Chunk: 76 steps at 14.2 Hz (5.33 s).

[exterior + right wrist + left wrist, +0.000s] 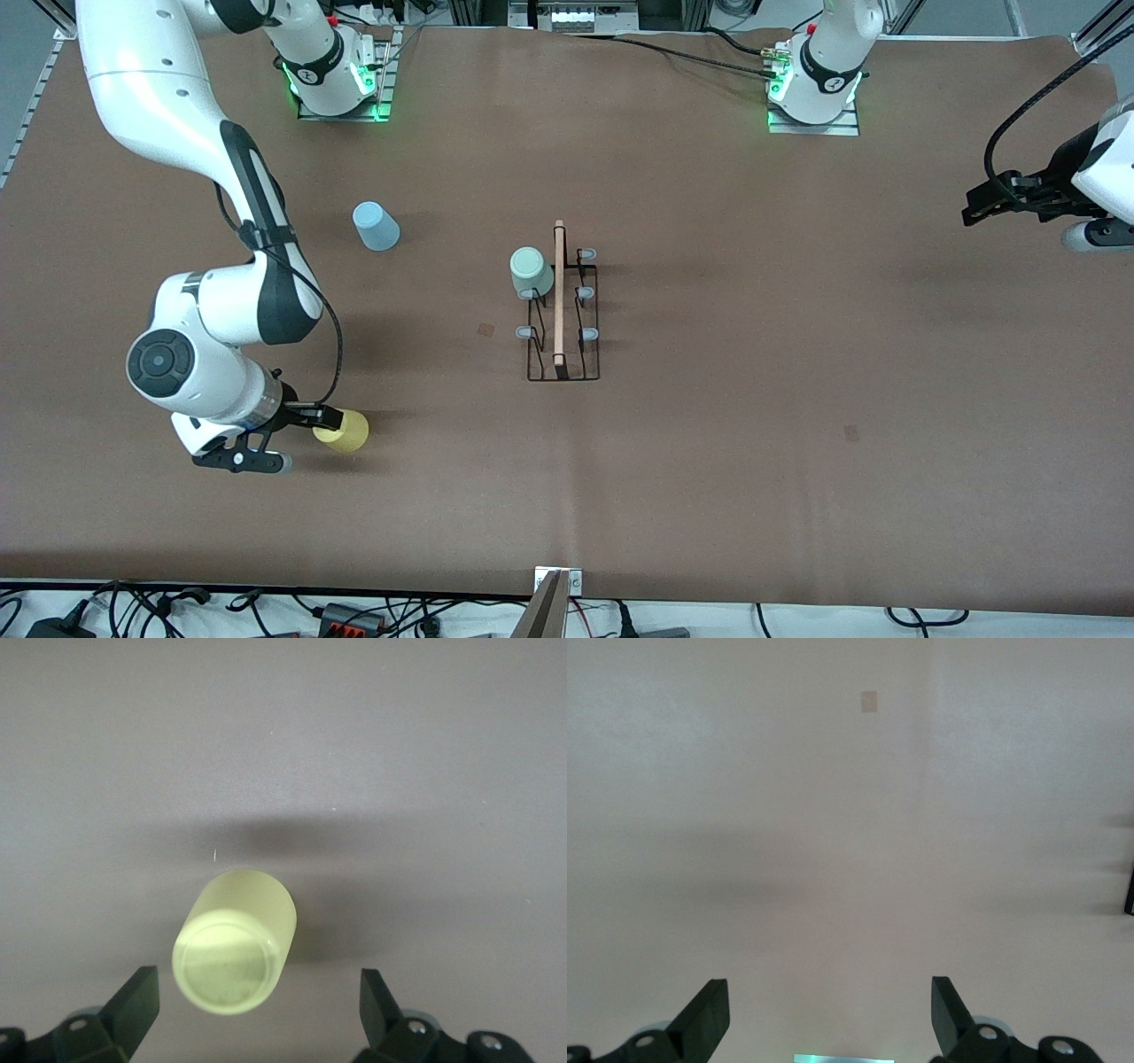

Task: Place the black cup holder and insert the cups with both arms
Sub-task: 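Move the right gripper to the yellow cup and grasp it, then carry the yellow cup to the rack and lower it onto a peg, then open the right gripper and withdraw it from the rack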

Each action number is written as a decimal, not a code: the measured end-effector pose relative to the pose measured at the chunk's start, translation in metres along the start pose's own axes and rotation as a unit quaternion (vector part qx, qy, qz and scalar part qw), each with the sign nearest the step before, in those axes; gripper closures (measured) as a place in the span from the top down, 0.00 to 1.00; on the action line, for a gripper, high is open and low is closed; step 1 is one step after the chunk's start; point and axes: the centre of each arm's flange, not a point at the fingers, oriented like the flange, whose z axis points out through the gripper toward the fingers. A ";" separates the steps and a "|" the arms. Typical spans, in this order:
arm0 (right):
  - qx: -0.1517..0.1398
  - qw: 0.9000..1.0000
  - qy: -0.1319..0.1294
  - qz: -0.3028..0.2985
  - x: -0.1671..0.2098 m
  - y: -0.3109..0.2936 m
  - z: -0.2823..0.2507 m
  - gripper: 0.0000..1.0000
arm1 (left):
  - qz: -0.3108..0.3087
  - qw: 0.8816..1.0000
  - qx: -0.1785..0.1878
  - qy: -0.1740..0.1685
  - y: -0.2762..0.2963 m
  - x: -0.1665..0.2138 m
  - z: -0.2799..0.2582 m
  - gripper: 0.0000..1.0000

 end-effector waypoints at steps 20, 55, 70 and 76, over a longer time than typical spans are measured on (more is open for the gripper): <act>0.055 0.995 0.006 -0.080 -0.018 -0.154 -0.088 0.67 | 0.003 1.000 0.000 0.007 0.002 -0.004 -0.014 1.00; 0.045 0.996 -0.076 -0.018 -0.120 -0.297 -0.108 1.00 | 0.001 1.000 0.000 0.007 -0.001 -0.004 -0.014 1.00; 0.004 0.998 -0.035 0.043 -0.037 0.022 -0.273 1.00 | 0.001 1.000 0.000 0.007 -0.001 -0.004 -0.014 1.00; -0.007 0.999 -0.033 0.004 -0.053 0.151 -0.299 1.00 | 0.000 1.000 0.000 0.007 -0.002 -0.004 -0.014 1.00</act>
